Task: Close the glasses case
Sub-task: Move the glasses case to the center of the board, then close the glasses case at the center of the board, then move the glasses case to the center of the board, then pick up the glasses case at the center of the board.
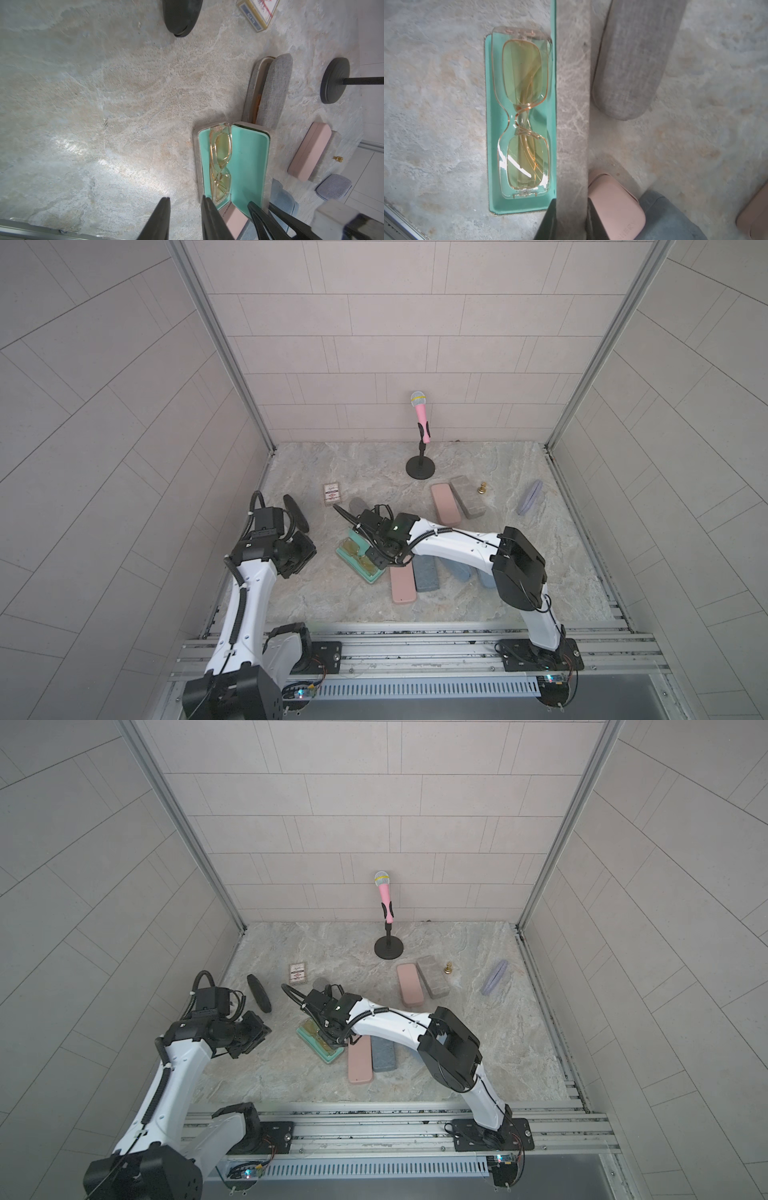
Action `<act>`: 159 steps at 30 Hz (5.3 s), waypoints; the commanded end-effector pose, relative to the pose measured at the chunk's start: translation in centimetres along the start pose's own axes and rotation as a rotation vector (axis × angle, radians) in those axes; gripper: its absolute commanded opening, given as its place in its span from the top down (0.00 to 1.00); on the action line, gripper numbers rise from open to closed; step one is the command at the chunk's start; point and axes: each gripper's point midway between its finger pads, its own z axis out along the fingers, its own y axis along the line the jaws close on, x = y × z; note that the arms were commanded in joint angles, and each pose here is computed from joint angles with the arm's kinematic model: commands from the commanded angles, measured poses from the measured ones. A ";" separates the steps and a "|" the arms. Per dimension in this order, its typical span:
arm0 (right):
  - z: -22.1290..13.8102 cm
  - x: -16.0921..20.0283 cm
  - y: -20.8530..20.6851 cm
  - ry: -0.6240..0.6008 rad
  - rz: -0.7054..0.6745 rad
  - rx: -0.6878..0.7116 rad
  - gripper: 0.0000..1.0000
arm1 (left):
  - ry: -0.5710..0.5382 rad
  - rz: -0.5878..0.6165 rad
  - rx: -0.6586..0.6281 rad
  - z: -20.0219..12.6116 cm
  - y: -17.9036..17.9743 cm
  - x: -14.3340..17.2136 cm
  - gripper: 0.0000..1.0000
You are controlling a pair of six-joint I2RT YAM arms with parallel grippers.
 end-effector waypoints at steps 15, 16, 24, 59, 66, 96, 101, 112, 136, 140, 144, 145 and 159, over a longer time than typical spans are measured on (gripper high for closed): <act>-5.3 2.3 -1.4 -0.019 0.158 0.000 0.53 | 0.098 -0.035 0.013 5.3 -0.3 2.5 0.74; -5.8 2.3 -1.4 -0.027 0.158 -0.005 0.52 | 0.101 -0.024 0.011 5.7 -0.6 2.7 0.77; -7.5 1.4 -3.2 -0.066 0.149 0.021 0.87 | 0.122 -0.002 -0.025 8.0 -1.3 4.5 1.00; -0.7 1.0 -0.9 0.114 0.178 -0.184 0.90 | 0.171 0.065 -0.091 13.9 -2.6 6.7 1.00; -0.1 0.7 0.5 0.123 0.163 -0.193 0.90 | 0.161 0.072 -0.071 13.5 -3.0 6.7 1.00; 2.2 -0.7 3.2 0.109 0.203 -0.262 0.90 | 0.160 0.092 -0.044 13.2 -3.9 6.9 1.00; 2.3 -0.9 3.5 0.101 0.215 -0.280 0.90 | 0.158 0.094 -0.036 13.1 -4.1 6.8 1.00; 1.7 -0.7 1.6 0.073 0.252 -0.231 0.90 | 0.110 0.121 -0.032 10.9 -4.7 5.9 1.00; -5.5 10.0 -9.1 0.068 0.403 0.093 0.22 | 0.147 0.339 -0.062 9.0 -5.2 7.1 0.64; -5.0 11.0 -8.0 0.109 0.405 0.026 0.19 | 0.159 0.360 -0.078 9.4 -5.1 7.5 0.64; -4.5 12.1 -7.0 0.131 0.421 -0.005 0.20 | 0.172 0.373 -0.104 10.3 -4.6 7.9 0.65; -4.5 12.4 -7.0 0.132 0.430 -0.003 0.20 | 0.175 0.374 -0.109 10.5 -4.4 8.0 0.65; -2.7 13.9 -8.9 0.139 0.519 0.050 0.20 | 0.204 0.385 -0.141 12.5 -3.5 9.8 0.72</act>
